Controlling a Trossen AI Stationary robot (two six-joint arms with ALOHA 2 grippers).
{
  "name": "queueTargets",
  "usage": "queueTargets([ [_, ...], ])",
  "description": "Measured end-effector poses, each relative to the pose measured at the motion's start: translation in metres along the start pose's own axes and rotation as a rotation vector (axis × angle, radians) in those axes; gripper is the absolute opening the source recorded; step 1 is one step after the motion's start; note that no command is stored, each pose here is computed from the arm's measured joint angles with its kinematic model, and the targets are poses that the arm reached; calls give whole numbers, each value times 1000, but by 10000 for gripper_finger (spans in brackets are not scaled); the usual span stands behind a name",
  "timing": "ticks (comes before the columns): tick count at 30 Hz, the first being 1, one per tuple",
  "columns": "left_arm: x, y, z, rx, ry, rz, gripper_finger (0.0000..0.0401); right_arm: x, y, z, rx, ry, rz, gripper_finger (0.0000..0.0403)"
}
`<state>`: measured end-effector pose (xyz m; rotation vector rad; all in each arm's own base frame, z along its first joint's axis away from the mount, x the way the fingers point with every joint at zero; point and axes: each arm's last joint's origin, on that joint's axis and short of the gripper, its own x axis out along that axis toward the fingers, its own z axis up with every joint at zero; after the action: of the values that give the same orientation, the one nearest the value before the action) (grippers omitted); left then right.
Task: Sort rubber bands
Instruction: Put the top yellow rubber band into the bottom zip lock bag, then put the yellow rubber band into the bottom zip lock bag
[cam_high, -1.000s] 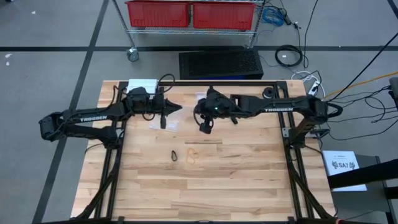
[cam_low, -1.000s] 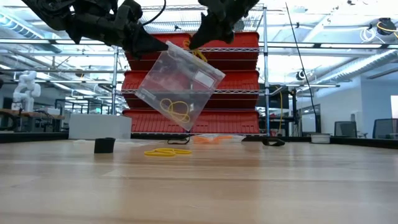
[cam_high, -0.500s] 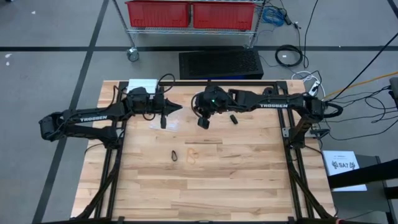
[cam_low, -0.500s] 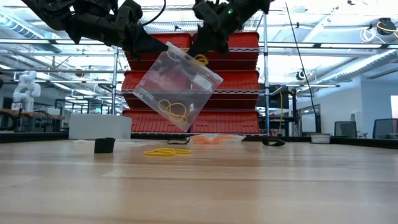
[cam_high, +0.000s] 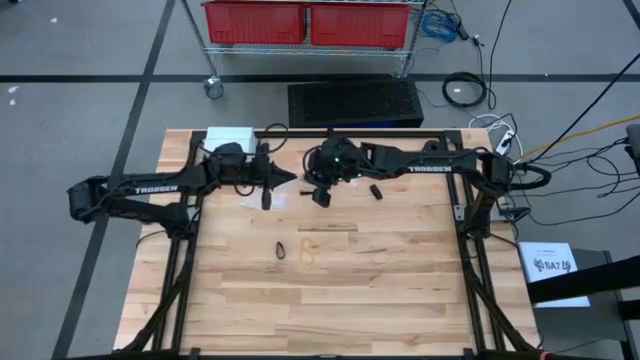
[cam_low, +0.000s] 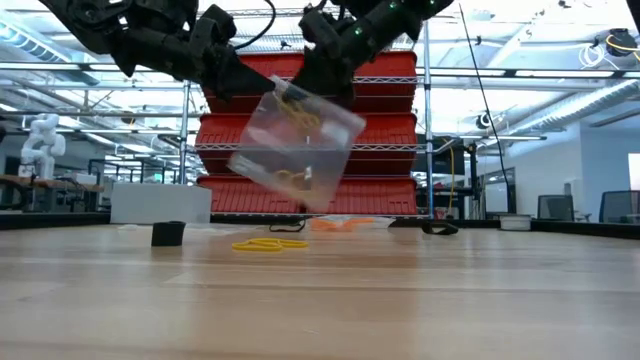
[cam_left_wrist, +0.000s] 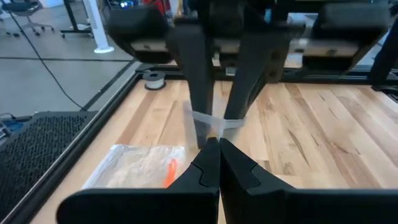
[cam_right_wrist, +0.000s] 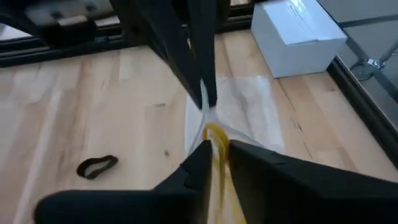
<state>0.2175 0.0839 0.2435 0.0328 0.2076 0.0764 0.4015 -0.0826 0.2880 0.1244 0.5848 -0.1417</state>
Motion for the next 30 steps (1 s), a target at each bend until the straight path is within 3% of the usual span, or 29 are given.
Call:
queueTargets([
  [8, 0, 1, 1, -15, -12, 16, 0, -20, 6, 20, -19, 86, 5, 119],
  [17, 0, 3, -1, -22, 11, 100, 0, -46, 25, 29, -59, 256, -36, 122],
  [23, -1, 6, -2, -23, 23, 112, 0, -51, 58, 18, -2, 361, -25, 122],
  [30, -2, 10, -6, -35, 56, 136, 0, -23, 108, -25, 117, 396, -6, 121],
])
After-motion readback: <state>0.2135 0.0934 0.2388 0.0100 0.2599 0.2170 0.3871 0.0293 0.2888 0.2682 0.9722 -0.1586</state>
